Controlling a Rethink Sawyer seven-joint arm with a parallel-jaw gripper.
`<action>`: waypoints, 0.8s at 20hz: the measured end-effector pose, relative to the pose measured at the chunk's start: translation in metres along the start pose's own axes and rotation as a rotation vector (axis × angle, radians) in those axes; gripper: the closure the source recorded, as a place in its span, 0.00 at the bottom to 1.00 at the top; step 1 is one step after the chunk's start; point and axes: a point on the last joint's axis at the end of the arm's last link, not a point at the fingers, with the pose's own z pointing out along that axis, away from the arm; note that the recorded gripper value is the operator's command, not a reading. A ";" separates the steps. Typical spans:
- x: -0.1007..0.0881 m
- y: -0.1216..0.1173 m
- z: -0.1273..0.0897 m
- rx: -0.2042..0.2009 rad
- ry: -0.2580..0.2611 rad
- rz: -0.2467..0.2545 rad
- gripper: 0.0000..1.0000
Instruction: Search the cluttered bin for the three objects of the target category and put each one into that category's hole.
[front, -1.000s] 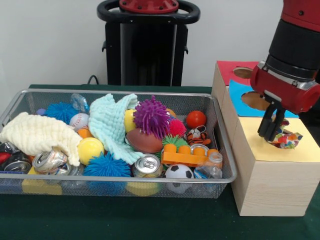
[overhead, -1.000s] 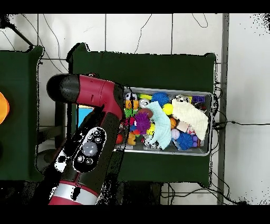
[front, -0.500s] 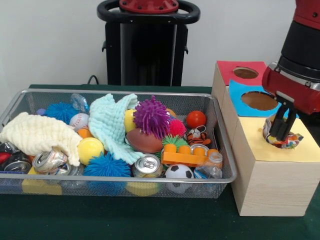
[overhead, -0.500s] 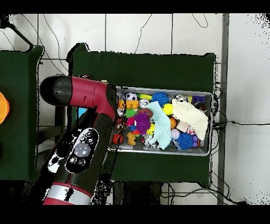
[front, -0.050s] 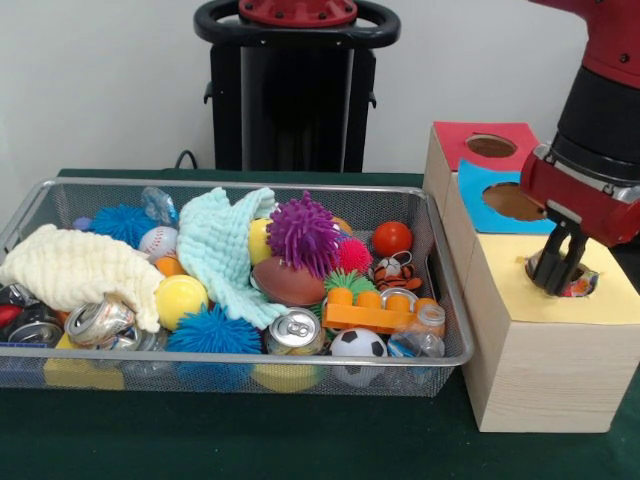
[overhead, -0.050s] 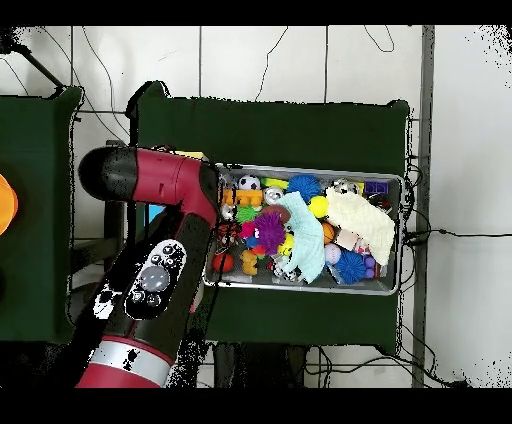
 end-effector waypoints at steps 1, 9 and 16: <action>0.000 0.000 0.003 0.000 -0.003 0.000 1.00; 0.000 0.001 0.002 -0.003 -0.004 0.000 1.00; 0.000 0.001 0.002 -0.003 -0.004 0.000 1.00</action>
